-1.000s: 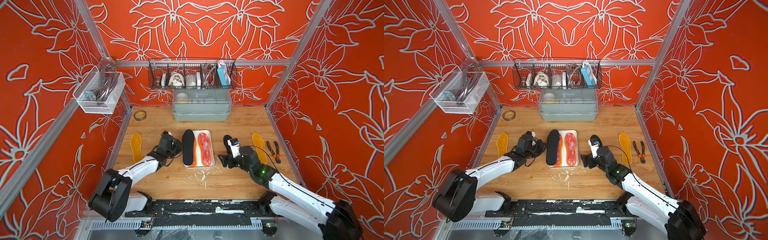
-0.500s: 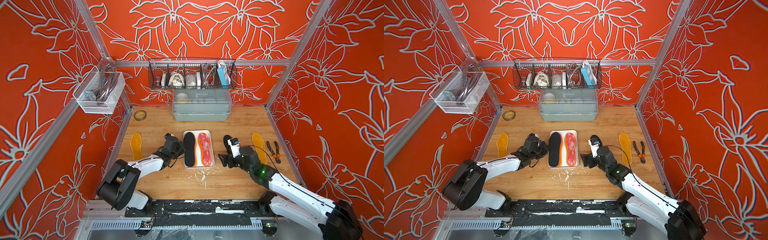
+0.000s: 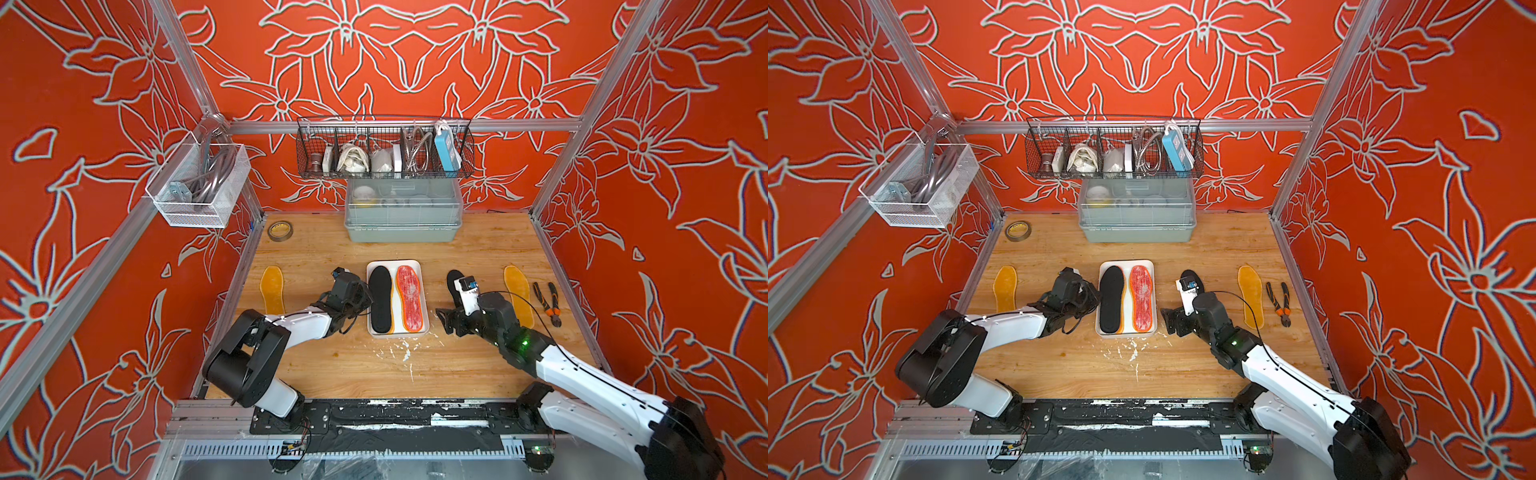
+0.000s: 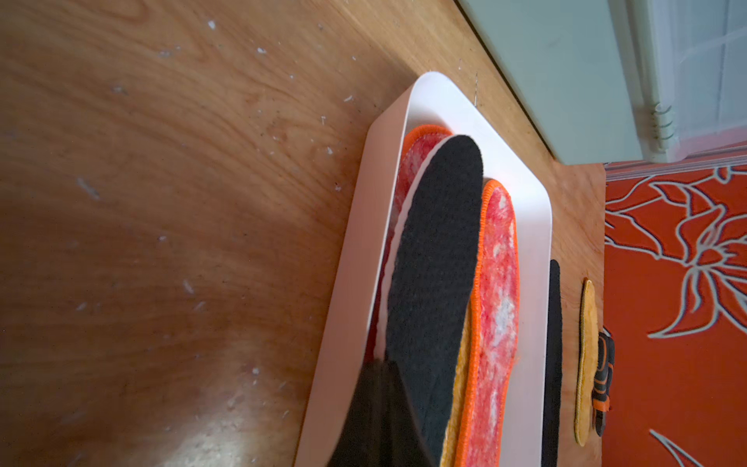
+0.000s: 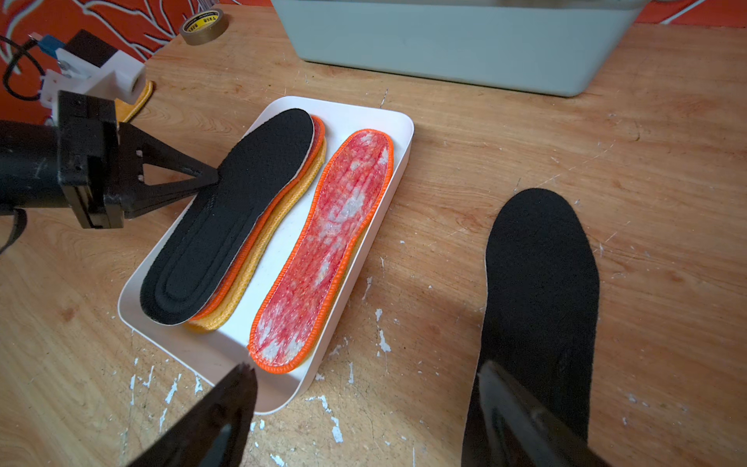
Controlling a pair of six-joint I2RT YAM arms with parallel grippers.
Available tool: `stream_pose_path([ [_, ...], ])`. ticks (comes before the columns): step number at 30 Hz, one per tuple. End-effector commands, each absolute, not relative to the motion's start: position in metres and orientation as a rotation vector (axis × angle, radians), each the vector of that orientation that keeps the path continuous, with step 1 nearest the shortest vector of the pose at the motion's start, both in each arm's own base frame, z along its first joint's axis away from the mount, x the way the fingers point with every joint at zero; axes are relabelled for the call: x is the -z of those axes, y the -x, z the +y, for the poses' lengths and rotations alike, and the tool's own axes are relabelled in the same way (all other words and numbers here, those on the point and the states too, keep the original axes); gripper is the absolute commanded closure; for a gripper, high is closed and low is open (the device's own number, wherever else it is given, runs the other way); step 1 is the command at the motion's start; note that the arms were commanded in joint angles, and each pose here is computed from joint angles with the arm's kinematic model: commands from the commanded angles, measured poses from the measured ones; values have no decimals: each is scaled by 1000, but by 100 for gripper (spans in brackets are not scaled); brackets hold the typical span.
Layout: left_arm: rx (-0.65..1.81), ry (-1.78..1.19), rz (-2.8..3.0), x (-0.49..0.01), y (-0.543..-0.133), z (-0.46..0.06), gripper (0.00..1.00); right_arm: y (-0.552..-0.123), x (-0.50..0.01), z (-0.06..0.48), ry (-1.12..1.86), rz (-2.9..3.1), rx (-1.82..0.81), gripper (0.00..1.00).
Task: Put the insoles into the storage box
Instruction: Place the insole in the storage box.
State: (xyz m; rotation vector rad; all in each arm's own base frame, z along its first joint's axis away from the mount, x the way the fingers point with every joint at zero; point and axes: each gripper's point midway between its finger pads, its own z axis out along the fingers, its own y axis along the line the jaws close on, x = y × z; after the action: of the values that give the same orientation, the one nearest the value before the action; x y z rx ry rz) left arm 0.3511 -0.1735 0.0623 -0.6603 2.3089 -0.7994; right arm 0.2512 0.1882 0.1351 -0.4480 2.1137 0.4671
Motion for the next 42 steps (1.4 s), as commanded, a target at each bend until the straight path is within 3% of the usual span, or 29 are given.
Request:
stream_pose_path([
  [1,819,654,2302,-65,-356,-179,100,-252,-135,190,455,2103,-463,11],
  [8,822,648,2320,-62,-356,-182,99,-252,-133,190,456,2107,-463,11],
  [15,811,630,2322,-69,-357,-182,81,-253,-132,190,457,2112,-460,12],
  [21,779,599,2304,-85,-356,-178,77,-258,-133,185,419,2130,-415,11],
  [28,679,485,2207,-138,-350,-170,63,-277,-137,159,235,2303,-387,11],
  [33,554,221,2123,-183,-342,-176,45,-293,-123,136,2,2433,-566,19],
  [38,550,-239,2186,-211,-336,-228,31,-299,-102,114,-107,2522,-541,23],
  [42,686,-506,2182,-210,-324,-274,20,-307,-89,95,-216,2548,-516,28],
])
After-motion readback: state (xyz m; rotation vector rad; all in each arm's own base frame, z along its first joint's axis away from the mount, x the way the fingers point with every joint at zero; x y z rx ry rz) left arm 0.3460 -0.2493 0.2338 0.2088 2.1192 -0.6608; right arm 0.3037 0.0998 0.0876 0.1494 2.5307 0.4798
